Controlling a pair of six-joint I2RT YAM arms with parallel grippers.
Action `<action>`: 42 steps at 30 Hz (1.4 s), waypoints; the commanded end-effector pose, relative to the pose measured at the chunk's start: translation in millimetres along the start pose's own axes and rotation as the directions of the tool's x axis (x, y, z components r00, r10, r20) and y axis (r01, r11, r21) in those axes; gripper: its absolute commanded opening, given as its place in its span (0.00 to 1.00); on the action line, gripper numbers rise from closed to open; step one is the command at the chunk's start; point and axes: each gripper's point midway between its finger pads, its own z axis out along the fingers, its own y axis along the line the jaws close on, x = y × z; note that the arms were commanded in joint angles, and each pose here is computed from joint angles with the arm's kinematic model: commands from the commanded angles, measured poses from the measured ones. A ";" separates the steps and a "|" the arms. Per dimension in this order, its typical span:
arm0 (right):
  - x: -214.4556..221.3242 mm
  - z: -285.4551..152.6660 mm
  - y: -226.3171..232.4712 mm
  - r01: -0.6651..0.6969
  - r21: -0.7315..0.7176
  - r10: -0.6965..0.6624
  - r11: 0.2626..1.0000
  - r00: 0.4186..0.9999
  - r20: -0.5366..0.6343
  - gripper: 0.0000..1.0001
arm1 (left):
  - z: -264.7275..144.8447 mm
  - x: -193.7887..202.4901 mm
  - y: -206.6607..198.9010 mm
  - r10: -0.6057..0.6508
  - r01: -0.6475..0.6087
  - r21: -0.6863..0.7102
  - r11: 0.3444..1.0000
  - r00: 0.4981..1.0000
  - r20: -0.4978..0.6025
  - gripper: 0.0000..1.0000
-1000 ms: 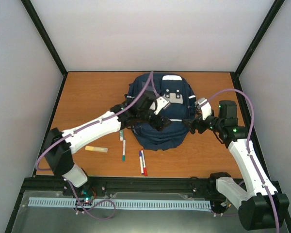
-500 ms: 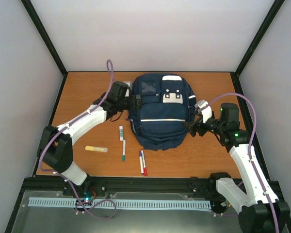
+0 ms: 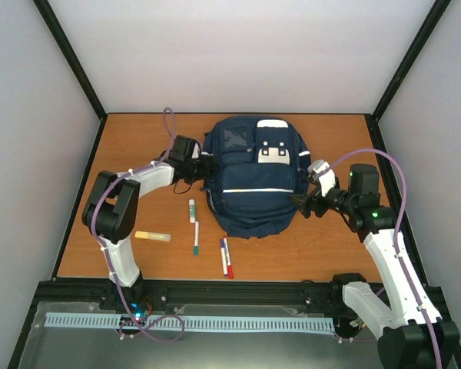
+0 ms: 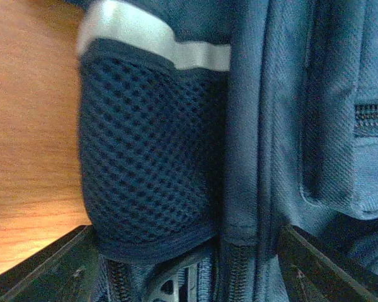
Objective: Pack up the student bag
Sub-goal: Zip the student bag at the center of the board.
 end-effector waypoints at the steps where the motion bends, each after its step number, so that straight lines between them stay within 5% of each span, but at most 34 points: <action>1: 2.6 -1.7 2.9 0.014 -0.008 -0.014 1.000 1.000 0.008 0.94 | 7.7 14.6 -37.0 0.033 -0.021 0.169 0.985 0.997 -0.070 0.79; 19: 4.9 -0.8 2.5 0.011 -0.009 -0.011 1.000 1.000 0.003 0.94 | 9.5 105.3 -120.9 0.356 -0.284 0.333 0.899 0.917 -0.179 0.64; 27: 6.4 2.3 3.5 -0.002 -0.031 0.002 1.000 1.000 -0.005 0.92 | -21.9 113.1 -85.8 0.480 -0.457 0.200 0.867 0.873 -0.088 0.74; 32: 8.8 5.2 4.2 -0.017 -0.048 0.016 0.999 1.000 -0.014 0.90 | -29.3 132.3 -78.3 0.540 -0.503 0.255 0.826 0.836 -0.099 0.75; 37: 9.0 15.4 -22.3 -0.067 0.040 0.069 0.997 0.996 -0.058 0.81 | -29.4 138.2 -79.6 0.583 -0.540 0.289 0.791 0.808 -0.084 0.68; 42: 21.2 47.0 -46.6 -0.227 0.012 0.223 0.974 0.947 -0.231 0.64 | -28.5 136.8 -81.4 0.606 -0.566 0.296 0.770 0.793 -0.061 0.70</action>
